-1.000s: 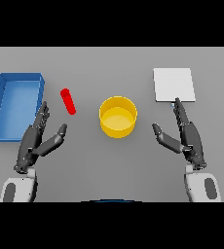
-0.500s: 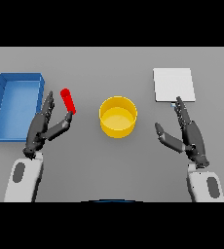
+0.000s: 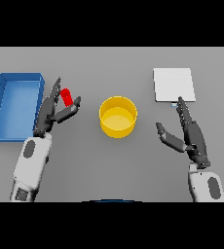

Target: Pick up the red beaker and tilt it to pour out 1 green nut into yellow bowl. Pick up the yellow bowl and place it on the metallic measuring scale.

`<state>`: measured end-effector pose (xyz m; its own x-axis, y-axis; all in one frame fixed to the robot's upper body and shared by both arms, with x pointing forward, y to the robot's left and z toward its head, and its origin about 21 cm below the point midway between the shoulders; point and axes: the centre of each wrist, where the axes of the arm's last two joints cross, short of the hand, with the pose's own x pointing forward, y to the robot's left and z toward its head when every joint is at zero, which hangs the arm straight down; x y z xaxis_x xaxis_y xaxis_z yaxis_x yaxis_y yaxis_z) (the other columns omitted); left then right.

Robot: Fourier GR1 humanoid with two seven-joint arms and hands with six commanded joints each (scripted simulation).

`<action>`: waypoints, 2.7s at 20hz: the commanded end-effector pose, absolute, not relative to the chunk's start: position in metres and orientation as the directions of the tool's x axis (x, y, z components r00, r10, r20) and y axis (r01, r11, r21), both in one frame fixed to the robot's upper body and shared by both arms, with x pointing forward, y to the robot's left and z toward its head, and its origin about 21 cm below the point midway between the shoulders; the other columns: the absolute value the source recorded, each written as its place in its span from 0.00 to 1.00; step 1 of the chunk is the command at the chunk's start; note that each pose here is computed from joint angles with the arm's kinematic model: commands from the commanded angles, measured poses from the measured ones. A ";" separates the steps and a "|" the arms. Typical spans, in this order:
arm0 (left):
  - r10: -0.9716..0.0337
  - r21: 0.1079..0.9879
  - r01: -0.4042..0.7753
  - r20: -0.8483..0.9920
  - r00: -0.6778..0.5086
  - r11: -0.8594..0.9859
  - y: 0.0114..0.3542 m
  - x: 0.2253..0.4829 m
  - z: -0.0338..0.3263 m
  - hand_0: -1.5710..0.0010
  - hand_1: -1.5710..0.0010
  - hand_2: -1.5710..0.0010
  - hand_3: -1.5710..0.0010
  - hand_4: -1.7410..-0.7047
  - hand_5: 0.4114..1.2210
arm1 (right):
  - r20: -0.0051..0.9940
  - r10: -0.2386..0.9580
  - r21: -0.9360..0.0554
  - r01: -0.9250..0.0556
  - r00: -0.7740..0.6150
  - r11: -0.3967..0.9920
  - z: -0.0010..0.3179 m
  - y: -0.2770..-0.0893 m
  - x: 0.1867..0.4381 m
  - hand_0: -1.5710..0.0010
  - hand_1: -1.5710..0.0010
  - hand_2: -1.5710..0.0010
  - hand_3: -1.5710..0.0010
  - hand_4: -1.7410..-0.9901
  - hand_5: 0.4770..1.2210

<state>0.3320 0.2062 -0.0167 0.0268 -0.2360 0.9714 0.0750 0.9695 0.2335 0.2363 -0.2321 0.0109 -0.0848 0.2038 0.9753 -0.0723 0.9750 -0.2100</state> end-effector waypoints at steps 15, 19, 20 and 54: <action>-0.136 0.136 0.022 0.991 -0.012 0.990 0.180 0.363 -0.031 0.32 0.33 0.33 0.38 0.25 0.73 | 0.974 0.206 -0.212 -0.057 -0.089 0.976 0.011 -0.234 0.240 1.00 1.00 1.00 1.00 0.60 0.23; -0.153 0.155 0.030 0.987 -0.049 0.988 0.179 0.362 -0.031 0.13 0.14 0.14 0.25 0.12 0.89 | 0.976 0.198 -0.203 -0.056 -0.087 0.978 0.010 -0.232 0.236 1.00 1.00 1.00 1.00 0.60 0.23; -0.160 0.162 0.036 0.986 -0.036 0.986 0.178 0.363 -0.029 0.11 0.11 0.11 0.20 0.15 0.91 | 0.976 0.203 -0.208 -0.058 -0.086 0.976 0.009 -0.235 0.237 1.00 1.00 1.00 1.00 0.60 0.23; -0.881 0.975 0.212 0.155 -0.447 0.065 0.127 0.390 0.105 0.00 0.00 0.00 0.00 0.06 0.98 | 0.968 0.228 -0.235 -0.065 -0.102 0.970 0.015 -0.225 0.235 1.00 1.00 1.00 1.00 0.60 0.29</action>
<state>0.3902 0.1265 0.1054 -0.4474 -0.8803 0.1577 0.2118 0.0670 0.9750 0.2348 -0.2254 0.0147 -0.1017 0.2277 0.9684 -0.0649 0.9699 -0.2348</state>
